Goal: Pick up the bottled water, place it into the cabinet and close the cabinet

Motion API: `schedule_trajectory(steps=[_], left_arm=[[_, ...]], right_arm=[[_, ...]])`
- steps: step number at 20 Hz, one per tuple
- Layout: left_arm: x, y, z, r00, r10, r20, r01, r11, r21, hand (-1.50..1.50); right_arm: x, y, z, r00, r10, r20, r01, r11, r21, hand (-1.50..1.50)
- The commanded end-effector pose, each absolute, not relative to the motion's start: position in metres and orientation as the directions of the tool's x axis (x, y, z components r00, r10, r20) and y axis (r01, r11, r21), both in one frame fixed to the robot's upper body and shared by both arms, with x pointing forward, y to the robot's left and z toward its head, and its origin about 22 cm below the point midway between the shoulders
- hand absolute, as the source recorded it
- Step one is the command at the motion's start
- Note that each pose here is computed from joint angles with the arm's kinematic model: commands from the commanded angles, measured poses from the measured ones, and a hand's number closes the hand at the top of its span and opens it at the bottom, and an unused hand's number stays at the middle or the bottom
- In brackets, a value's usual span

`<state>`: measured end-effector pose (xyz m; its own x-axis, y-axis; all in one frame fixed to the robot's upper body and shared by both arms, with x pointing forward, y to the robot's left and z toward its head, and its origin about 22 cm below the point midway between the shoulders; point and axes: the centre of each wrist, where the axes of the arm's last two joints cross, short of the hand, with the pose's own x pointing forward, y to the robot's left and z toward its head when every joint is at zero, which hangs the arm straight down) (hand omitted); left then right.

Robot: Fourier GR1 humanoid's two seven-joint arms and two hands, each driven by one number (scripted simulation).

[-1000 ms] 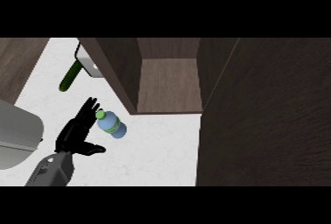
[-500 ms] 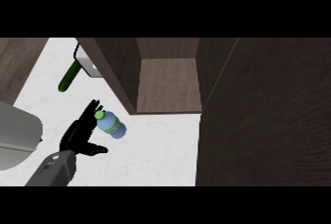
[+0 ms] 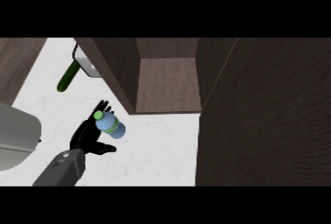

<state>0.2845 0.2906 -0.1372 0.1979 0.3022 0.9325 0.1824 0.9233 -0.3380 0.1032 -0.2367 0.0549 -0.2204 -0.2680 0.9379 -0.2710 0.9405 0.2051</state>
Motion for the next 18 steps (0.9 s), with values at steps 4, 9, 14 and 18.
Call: schedule_trajectory(steps=[4, 9, 14, 18], left_arm=[[0.285, 0.266, -0.144, 0.238, 0.397, 0.887, 0.238, 0.861, -0.449, -1.50], [0.279, 0.271, -0.147, 0.242, 0.446, 0.862, 0.267, 0.823, -0.501, -1.50], [0.282, 0.261, -0.146, 0.240, 0.439, 0.866, 0.318, 0.807, -0.497, -1.50], [0.301, 0.250, -0.134, 0.263, 0.443, 0.857, 0.348, 0.785, -0.513, 1.50]], right_arm=[[0.092, -0.243, 0.053, -0.210, -0.274, 0.938, -0.264, 0.940, 0.215, -1.50], [0.105, -0.225, 0.071, -0.206, -0.267, 0.941, -0.269, 0.940, 0.208, -1.50], [0.115, -0.236, 0.057, -0.217, -0.280, 0.935, -0.273, 0.937, 0.218, -1.50], [0.095, -0.225, 0.055, -0.193, -0.276, 0.941, -0.285, 0.934, 0.216, -1.50]])
